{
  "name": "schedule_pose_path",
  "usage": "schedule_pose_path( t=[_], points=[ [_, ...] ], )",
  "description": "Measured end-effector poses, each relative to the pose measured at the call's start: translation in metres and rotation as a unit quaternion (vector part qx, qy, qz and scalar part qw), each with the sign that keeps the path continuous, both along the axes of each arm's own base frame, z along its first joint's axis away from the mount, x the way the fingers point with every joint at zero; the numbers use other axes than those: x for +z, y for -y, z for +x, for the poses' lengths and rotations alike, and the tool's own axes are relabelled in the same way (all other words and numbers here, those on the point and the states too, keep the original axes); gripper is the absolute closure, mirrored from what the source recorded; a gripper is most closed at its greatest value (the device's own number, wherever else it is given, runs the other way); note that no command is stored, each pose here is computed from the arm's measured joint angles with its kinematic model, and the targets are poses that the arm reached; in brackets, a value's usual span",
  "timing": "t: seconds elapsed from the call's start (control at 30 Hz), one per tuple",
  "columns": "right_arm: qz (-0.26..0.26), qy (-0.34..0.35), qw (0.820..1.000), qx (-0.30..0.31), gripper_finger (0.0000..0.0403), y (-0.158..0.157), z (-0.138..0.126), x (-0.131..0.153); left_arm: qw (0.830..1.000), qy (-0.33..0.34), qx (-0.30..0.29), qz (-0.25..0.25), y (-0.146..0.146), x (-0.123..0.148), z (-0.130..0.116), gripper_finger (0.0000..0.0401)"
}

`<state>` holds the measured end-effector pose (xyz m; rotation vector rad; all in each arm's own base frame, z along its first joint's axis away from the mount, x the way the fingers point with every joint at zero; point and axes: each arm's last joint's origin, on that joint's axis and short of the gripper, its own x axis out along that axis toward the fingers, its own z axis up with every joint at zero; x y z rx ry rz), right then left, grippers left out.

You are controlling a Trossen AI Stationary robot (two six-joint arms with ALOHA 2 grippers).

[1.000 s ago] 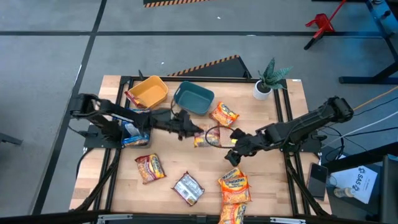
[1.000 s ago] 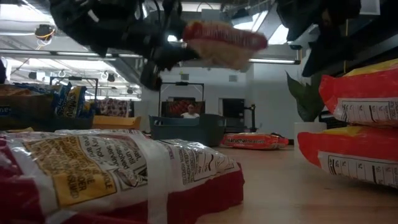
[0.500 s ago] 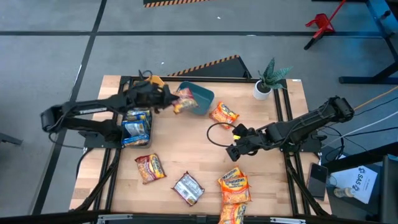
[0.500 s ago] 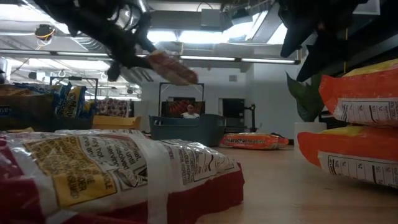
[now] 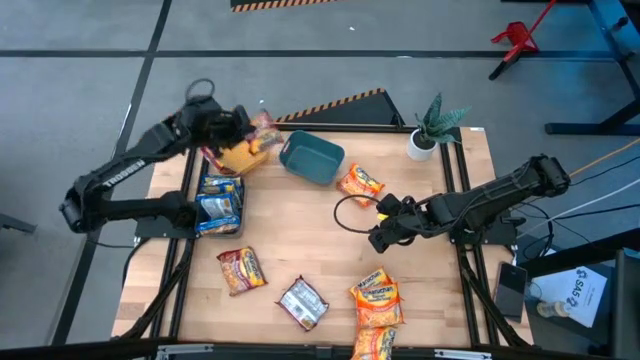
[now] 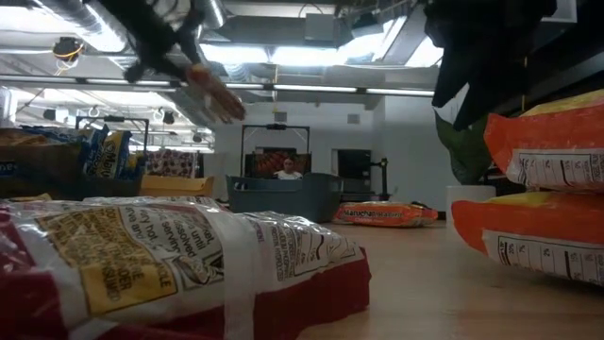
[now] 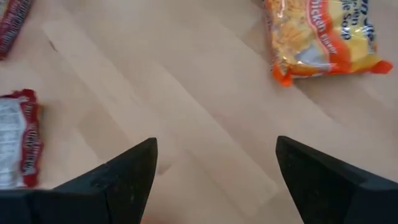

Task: Sort Maruchan noodles
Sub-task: Put the red noodle pack into the yellow bin

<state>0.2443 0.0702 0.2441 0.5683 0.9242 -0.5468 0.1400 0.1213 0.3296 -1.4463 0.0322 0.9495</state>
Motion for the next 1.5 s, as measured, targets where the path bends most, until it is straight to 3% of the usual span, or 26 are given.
schedule_pose_path(
  t=[0.2, 0.4, 0.7, 1.0, 1.5],
  points=[
    [-0.02, -0.003, 1.0, 0.018, 0.0088, 0.004, 0.001, 0.001, 0.989, -0.121, 0.034, -0.08, 0.008, 0.017, -0.022, 0.0287],
    [-0.028, -0.002, 0.999, 0.018, 0.0088, 0.004, 0.0, 0.001, 0.972, -0.189, 0.084, -0.11, 0.007, 0.008, -0.037, 0.0287],
    [-0.034, -0.005, 0.999, 0.029, 0.0088, 0.004, 0.0, 0.001, 0.955, -0.232, 0.132, -0.129, -0.011, -0.004, -0.043, 0.0287],
    [-0.034, -0.006, 0.999, 0.029, 0.0088, 0.003, 0.001, 0.0, 0.938, -0.278, 0.104, -0.179, -0.04, -0.025, -0.037, 0.0287],
    [-0.034, -0.006, 0.999, 0.029, 0.0088, 0.003, 0.001, 0.0, 0.92, -0.271, 0.079, -0.271, -0.067, -0.046, -0.054, 0.0287]
  ],
)
